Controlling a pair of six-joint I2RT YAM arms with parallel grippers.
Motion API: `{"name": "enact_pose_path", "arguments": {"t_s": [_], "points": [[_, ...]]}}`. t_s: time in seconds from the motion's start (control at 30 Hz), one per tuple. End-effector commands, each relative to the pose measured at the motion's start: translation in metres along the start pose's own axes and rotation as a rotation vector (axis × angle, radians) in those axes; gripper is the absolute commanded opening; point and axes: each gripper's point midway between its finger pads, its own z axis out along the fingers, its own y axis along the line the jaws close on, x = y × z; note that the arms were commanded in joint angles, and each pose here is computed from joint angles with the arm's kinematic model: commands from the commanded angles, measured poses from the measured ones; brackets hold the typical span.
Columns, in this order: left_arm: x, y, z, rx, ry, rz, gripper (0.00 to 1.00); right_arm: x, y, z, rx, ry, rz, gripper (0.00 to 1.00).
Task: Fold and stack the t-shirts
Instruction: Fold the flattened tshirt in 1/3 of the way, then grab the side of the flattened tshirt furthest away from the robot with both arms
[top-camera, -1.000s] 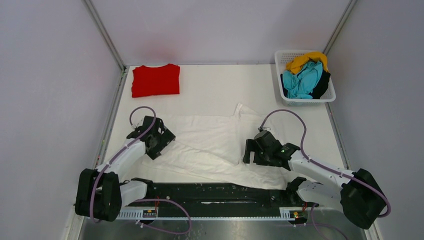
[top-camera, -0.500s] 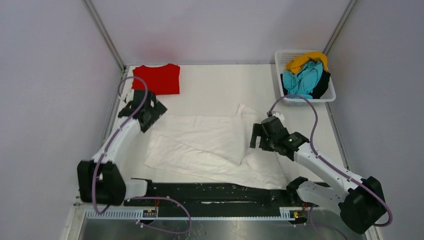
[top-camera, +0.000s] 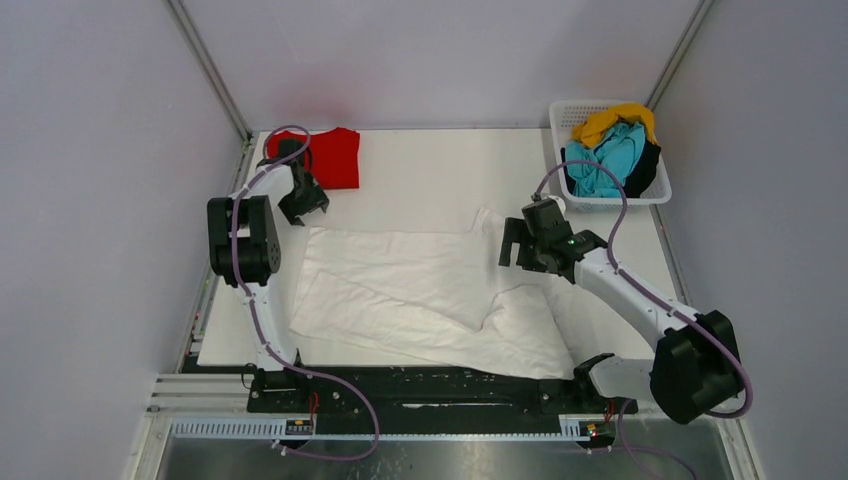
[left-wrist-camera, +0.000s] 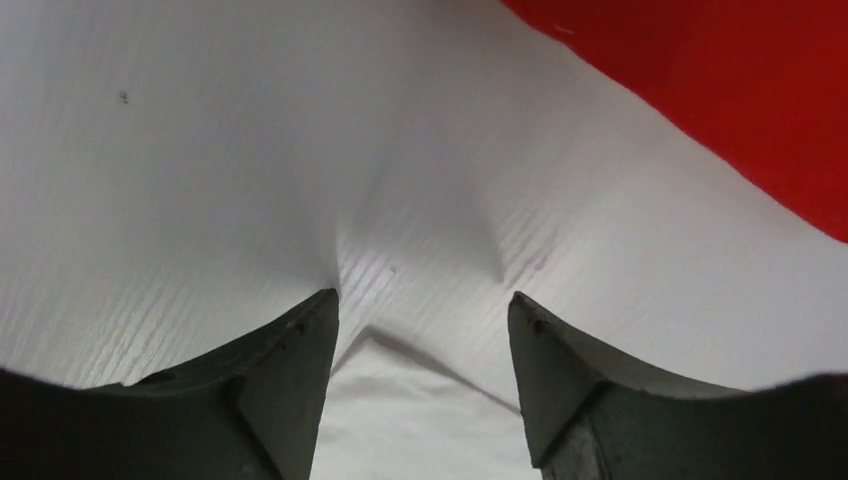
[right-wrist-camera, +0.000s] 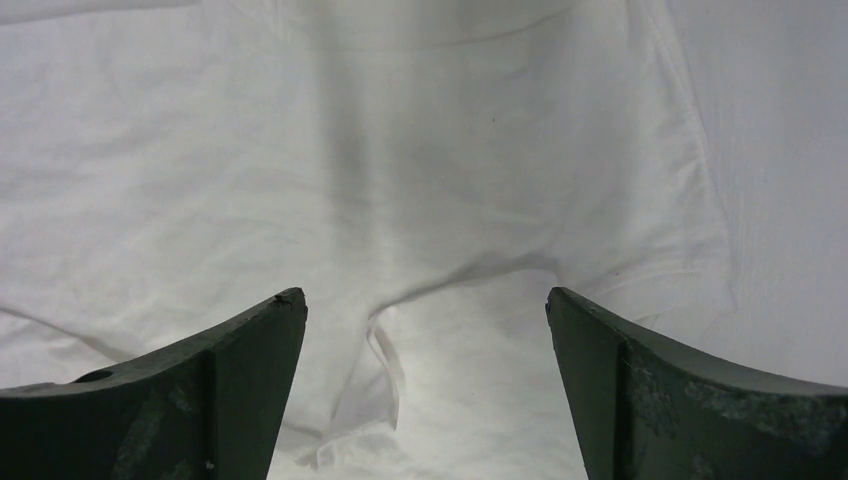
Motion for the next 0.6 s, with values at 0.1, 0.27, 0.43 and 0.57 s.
{"name": "enact_pose_path", "arguments": {"t_s": [0.1,0.27,0.43,0.57], "points": [[0.023,0.005,0.000,-0.004,0.113,0.058,0.47,-0.031,0.004,0.008,-0.003,-0.035,-0.013,0.98],[0.050,0.020,-0.007,-0.035,0.167,0.078,0.34,-0.030,0.000,0.012,0.007,-0.019,-0.005,0.98],[0.051,0.026,-0.014,-0.060,0.135,0.090,0.35,-0.036,0.001,0.015,0.015,-0.022,-0.005,0.98],[0.050,0.008,-0.014,0.008,0.153,0.113,0.24,-0.054,-0.004,0.020,0.065,-0.053,-0.017,0.98]]}}
